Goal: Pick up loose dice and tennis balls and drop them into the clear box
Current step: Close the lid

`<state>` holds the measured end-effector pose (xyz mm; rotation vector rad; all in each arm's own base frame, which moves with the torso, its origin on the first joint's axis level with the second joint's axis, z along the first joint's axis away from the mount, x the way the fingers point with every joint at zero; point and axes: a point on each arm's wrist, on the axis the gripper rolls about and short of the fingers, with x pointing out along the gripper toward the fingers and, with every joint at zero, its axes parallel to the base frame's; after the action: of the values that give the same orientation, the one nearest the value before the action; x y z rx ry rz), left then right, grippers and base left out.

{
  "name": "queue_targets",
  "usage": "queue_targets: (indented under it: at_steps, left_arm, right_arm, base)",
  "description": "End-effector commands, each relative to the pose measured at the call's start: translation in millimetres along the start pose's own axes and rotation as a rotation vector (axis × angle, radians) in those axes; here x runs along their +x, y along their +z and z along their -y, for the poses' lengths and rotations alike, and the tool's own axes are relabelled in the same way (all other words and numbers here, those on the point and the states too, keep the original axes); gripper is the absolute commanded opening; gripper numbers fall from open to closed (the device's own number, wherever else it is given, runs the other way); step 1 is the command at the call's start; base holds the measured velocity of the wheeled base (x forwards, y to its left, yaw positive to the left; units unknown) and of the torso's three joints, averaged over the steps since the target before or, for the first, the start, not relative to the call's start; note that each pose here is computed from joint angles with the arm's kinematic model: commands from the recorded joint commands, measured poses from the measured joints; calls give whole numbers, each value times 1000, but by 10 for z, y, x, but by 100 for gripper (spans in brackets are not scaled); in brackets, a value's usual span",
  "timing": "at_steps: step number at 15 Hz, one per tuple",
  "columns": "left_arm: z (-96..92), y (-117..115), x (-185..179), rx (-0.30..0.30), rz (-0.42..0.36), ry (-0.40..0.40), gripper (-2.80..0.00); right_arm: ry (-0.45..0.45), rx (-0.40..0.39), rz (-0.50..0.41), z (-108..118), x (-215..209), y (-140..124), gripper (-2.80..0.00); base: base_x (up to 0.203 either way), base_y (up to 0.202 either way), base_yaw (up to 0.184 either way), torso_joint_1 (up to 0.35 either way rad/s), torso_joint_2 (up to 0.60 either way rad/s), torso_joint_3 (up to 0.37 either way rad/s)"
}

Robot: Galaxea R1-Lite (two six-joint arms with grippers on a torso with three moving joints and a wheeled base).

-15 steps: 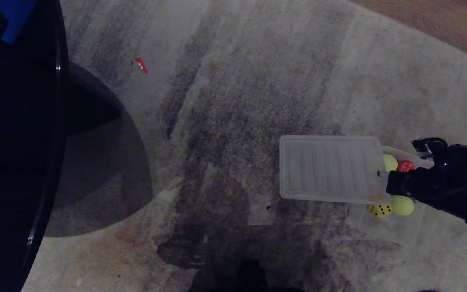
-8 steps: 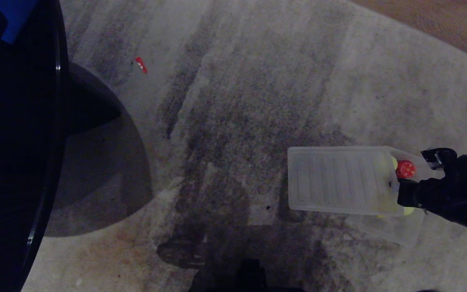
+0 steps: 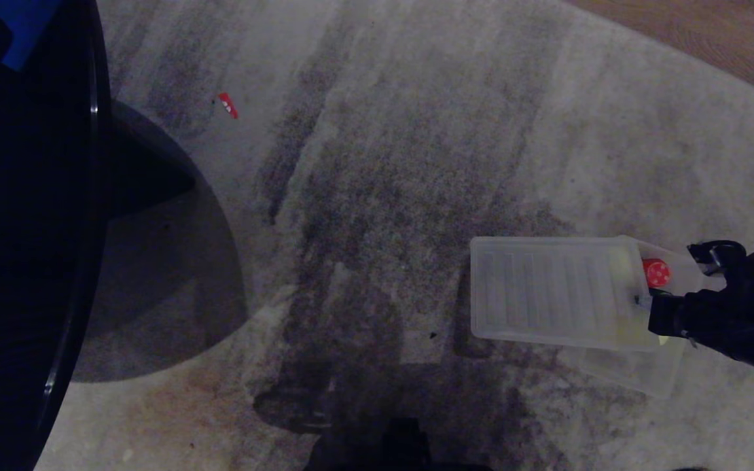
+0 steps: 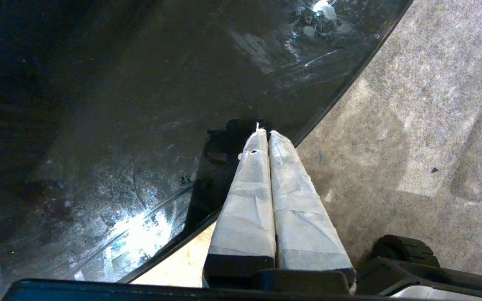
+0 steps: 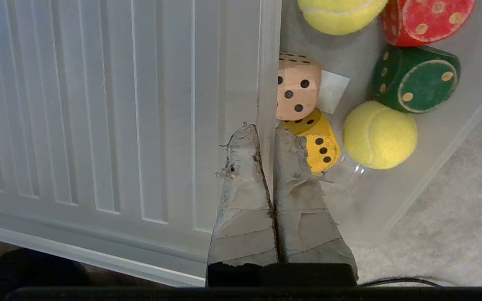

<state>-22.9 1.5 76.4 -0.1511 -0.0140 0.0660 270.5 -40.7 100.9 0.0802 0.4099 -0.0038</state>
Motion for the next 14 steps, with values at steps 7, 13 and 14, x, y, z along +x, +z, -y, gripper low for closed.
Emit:
queue_targets:
  at_steps: [7,13,14]
  left_arm:
    - [0,1,1,-1,-1,1,-280]
    - [0,1,1,-1,-1,1,-280]
    - [0,1,1,-1,-1,1,-280]
  right_arm:
    - [0,0,6,4,-2,6,-280]
    - [3,-1,9,-1,2,16,-280]
    - [5,-4,18,-7,8,38,-280]
  base:
    - [0,0,0,0,0,0]
    - [0,0,0,0,0,0]
    - [0,0,0,0,0,0]
